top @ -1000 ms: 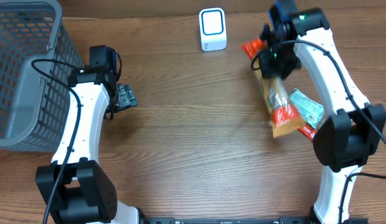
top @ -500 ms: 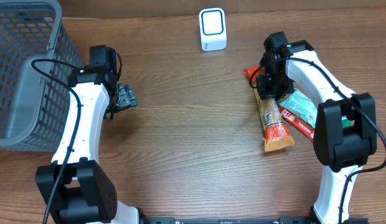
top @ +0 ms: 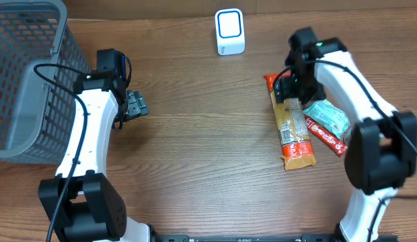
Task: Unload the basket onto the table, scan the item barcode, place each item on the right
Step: 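Carry the pasta pack right and lower it beside the wipes pack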
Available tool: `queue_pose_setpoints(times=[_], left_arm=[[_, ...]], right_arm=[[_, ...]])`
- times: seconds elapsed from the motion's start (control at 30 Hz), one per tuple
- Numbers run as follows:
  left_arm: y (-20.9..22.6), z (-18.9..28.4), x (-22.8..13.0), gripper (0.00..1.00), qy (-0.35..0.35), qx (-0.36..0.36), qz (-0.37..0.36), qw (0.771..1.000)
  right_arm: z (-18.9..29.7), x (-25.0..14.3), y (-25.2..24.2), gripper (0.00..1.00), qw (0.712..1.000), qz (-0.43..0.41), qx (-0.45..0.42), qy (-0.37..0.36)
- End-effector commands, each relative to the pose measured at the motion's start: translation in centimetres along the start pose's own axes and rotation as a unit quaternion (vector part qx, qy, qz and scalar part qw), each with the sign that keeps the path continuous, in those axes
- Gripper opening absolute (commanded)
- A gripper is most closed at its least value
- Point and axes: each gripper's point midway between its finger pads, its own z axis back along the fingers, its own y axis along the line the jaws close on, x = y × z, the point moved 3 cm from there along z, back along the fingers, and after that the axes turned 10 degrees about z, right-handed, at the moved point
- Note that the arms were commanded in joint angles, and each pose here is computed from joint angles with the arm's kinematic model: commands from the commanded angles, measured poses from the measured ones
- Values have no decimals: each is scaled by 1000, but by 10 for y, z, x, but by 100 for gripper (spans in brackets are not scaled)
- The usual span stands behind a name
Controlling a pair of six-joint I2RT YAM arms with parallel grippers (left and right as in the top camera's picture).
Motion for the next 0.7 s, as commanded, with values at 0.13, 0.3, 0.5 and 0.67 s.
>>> queue_pose_setpoints(times=[0.13, 0.3, 0.5, 0.67], left_arm=[[-1, 11, 5, 100, -18, -7, -4, 1000], [-1, 11, 5, 100, -18, -7, -4, 1000], [-1, 11, 5, 100, -18, -7, -4, 1000], [-1, 11, 5, 100, -18, -7, -4, 1000]], right_arm=[[130, -2, 4, 100, 988, 4, -9, -151], [140, -12, 5, 100, 989, 3, -9, -149], [138, -11, 5, 100, 989, 3, -9, -149], [138, -11, 5, 100, 989, 3, -9, -149]])
